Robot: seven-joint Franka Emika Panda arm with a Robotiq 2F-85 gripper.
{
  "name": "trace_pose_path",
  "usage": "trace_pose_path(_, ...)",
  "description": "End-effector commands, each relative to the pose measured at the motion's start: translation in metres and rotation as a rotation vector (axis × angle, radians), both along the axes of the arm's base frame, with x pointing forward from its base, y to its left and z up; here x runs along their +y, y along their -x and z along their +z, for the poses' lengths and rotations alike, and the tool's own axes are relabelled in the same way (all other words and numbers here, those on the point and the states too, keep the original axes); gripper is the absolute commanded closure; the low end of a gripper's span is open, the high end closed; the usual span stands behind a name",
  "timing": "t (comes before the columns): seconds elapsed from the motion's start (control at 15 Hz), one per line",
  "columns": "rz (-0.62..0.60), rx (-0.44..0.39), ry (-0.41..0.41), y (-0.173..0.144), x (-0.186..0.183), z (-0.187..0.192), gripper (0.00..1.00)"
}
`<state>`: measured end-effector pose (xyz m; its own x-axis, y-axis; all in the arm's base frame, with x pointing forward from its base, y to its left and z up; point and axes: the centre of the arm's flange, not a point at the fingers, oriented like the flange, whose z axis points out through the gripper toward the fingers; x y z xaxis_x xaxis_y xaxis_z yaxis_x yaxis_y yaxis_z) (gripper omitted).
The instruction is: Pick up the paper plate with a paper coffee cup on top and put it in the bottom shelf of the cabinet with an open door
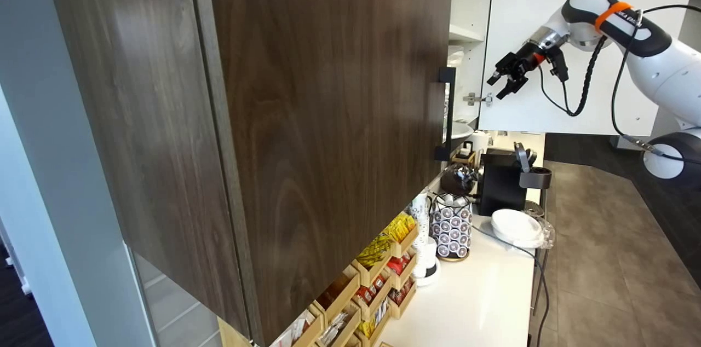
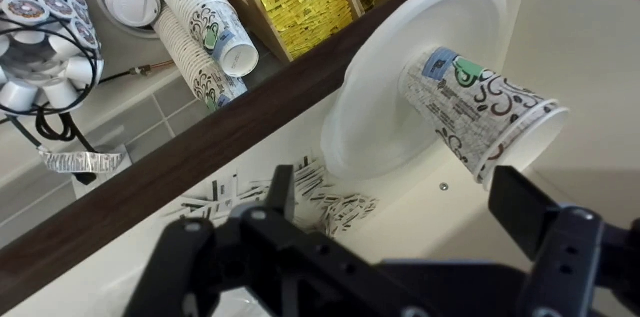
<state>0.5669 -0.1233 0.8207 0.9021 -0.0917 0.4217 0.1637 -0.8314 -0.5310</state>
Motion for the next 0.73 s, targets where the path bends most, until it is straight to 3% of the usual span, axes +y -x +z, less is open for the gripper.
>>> trace_pose_path(0.0,0.097,-0.057,0.042,0.026,-0.005,0.015,0.00)
trace_pose_path(0.33,0.146,-0.098,0.079,0.052,-0.009,0.029,0.00)
trace_pose_path(0.4,0.116,-0.096,0.077,0.038,-0.005,0.029,0.00)
trace_pose_path(0.67,0.121,-0.108,0.086,0.044,-0.007,0.034,0.00)
